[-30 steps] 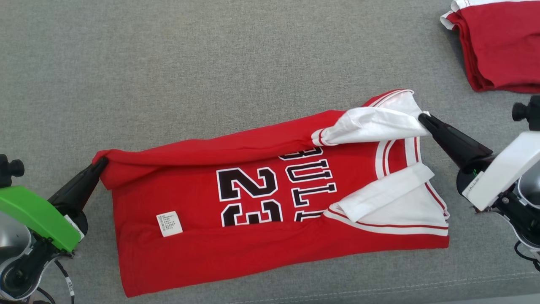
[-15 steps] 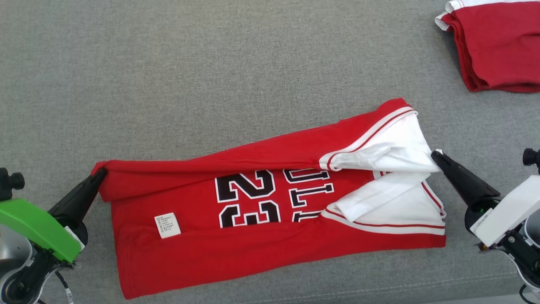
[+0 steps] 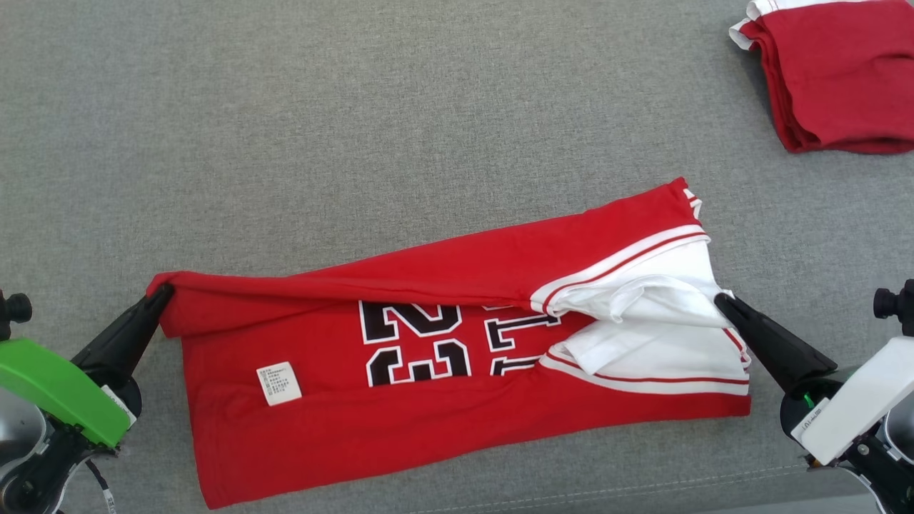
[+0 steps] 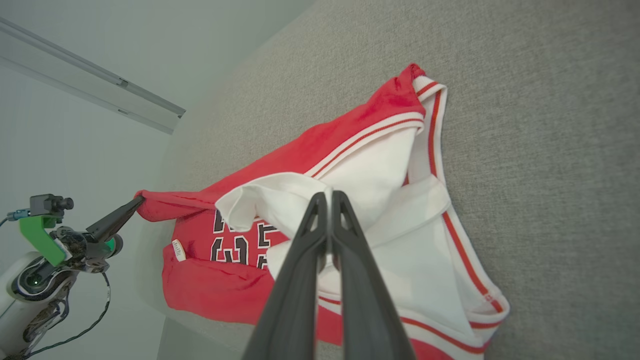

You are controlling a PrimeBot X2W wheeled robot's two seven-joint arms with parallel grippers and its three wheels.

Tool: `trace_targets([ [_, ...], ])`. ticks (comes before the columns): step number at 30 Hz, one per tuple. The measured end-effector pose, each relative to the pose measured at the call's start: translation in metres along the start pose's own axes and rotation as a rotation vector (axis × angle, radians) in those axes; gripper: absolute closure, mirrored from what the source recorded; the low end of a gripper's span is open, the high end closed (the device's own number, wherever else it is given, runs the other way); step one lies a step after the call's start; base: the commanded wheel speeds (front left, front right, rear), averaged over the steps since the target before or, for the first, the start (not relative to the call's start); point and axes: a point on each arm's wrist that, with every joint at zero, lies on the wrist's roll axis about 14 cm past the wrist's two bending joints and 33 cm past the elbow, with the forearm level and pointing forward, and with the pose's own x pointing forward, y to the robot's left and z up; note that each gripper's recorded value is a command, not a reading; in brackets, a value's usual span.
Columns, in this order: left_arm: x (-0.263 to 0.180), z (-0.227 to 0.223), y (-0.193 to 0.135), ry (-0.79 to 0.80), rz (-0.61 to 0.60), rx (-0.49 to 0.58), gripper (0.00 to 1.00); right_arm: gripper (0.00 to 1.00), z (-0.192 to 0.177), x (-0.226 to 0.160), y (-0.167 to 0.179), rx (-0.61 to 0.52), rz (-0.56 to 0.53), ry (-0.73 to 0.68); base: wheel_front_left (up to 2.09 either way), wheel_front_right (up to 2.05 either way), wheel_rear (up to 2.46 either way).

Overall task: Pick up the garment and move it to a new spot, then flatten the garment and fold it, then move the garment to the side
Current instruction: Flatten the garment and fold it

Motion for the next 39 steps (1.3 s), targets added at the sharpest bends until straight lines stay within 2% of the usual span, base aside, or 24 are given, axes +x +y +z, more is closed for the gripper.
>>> trace_targets([
  [11, -0.004, -0.008, 0.003, 0.025, 0.009, -0.001, 1.00, 1.00, -0.017, -0.007, -0.002, 0.027, -0.014, 0.048, 0.00, 0.00, 0.00],
  [19, -0.005, -0.014, 0.005, 0.046, 0.014, -0.003, 1.00, 1.00, -0.024, -0.007, -0.004, 0.004, -0.015, 0.081, 0.00, 0.00, 0.00],
  [21, -0.006, -0.018, 0.003, 0.061, 0.011, -0.003, 1.00, 0.93, -0.024, -0.007, -0.005, -0.002, -0.018, 0.086, 0.00, 0.00, 0.00],
  [22, -0.007, -0.021, 0.004, 0.068, 0.012, -0.005, 1.00, 0.84, -0.025, -0.007, -0.005, -0.004, -0.019, 0.088, 0.00, 0.00, 0.00],
  [23, -0.008, -0.024, 0.004, 0.079, 0.015, 0.001, 1.00, 0.64, -0.025, -0.007, -0.005, -0.003, -0.019, 0.088, 0.00, 0.00, 0.00],
  [24, -0.009, -0.027, 0.005, 0.087, 0.018, 0.009, 1.00, 0.59, -0.025, -0.008, -0.005, -0.003, -0.020, 0.090, 0.00, 0.00, 0.00],
  [25, -0.010, -0.029, 0.006, 0.098, 0.023, 0.023, 0.93, 0.48, -0.026, -0.008, -0.006, -0.003, -0.022, 0.094, 0.00, 0.00, 0.00],
  [26, -0.012, -0.032, 0.008, 0.112, 0.031, 0.038, 0.88, 0.06, -0.028, -0.009, -0.007, -0.001, -0.026, 0.099, 0.00, 0.00, 0.00],
  [27, -0.014, -0.034, 0.011, 0.124, 0.039, 0.054, 0.79, 0.00, -0.029, -0.010, -0.007, 0.001, -0.028, 0.102, 0.00, 0.00, 0.00],
  [29, -0.019, -0.039, 0.016, 0.157, 0.055, 0.080, 0.67, 0.00, -0.032, -0.012, -0.010, 0.004, -0.038, 0.116, 0.00, 0.00, 0.00],
  [30, -0.022, -0.041, 0.018, 0.166, 0.061, 0.088, 0.57, 0.00, -0.034, -0.013, -0.011, 0.006, -0.042, 0.120, 0.00, 0.00, 0.00],
  [31, -0.024, -0.042, 0.020, 0.172, 0.066, 0.091, 0.43, 0.00, -0.035, -0.014, -0.013, 0.007, -0.049, 0.124, 0.00, 0.00, 0.00],
  [32, -0.025, -0.044, 0.020, 0.184, 0.068, 0.097, 0.22, 0.00, -0.037, -0.015, -0.014, 0.008, -0.055, 0.133, 0.00, 0.00, 0.00],
  [33, -0.026, -0.047, 0.020, 0.200, 0.068, 0.110, 0.04, 0.00, -0.038, -0.017, -0.016, 0.010, -0.063, 0.138, 0.00, 0.00, 0.00],
  [34, -0.027, -0.049, 0.020, 0.213, 0.068, 0.125, 0.00, 0.00, -0.040, -0.019, -0.018, 0.010, -0.070, 0.149, 0.00, 0.00, 0.00],
  [39, -0.034, -0.058, 0.015, 0.256, 0.055, 0.157, 0.00, 0.00, -0.027, -0.023, -0.034, -0.033, -0.113, 0.133, 0.00, 0.00, 0.00],
])
